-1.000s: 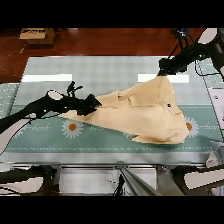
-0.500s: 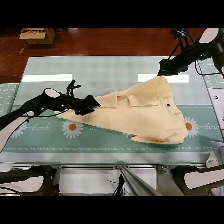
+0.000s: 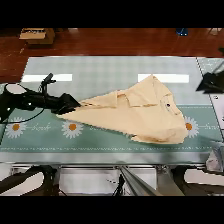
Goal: Fold the shirts.
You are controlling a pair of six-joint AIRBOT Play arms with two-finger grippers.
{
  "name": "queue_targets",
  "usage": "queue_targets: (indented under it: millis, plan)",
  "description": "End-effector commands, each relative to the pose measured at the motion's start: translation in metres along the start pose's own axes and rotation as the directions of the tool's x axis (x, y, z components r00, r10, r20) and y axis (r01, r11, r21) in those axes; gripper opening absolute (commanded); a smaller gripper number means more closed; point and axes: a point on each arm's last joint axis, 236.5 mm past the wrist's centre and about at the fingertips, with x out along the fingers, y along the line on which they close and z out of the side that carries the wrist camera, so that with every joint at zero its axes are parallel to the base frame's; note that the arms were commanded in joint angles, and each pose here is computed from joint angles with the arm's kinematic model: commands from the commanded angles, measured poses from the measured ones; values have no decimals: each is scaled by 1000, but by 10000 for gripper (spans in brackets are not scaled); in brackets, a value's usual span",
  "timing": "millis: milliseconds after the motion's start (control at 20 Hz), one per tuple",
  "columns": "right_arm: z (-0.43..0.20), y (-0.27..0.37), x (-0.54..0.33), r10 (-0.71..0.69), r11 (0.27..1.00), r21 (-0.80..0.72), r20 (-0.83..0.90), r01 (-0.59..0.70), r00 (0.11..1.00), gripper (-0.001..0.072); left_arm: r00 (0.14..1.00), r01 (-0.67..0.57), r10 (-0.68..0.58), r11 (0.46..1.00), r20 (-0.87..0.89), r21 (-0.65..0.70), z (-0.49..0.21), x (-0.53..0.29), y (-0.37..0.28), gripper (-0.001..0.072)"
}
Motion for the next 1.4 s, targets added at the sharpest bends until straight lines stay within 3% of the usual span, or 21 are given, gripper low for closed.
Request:
queue_targets:
  millis: [0,100,250,400,650,1000,1350]
  plan:
    - [-72,-25,25,141,975,180,-41,-132,989,497,996,-62,61,998,-60,-23,-26,-11,29,552]
    - [-109,-25,48,181,962,221,-87,-158,980,585,993,-100,97,994,-67,-34,-30,-12,45,552]
    - [-142,-16,73,223,953,238,-133,-187,966,587,978,-192,189,981,-83,-28,-35,-23,74,552]
    - [-145,-4,79,274,942,235,-124,-240,954,587,978,-198,195,979,-69,-50,-32,-29,81,553]
    - [-139,-12,83,239,951,226,-96,-213,966,586,975,-222,221,974,-21,-54,-18,-24,92,553]
    - [-151,-20,101,211,958,223,-116,-181,971,586,960,-268,264,963,-90,-33,-28,-16,114,554]
    - [-141,-13,111,215,954,230,-71,-194,974,583,955,-297,297,951,-14,-83,-4,1,124,552]
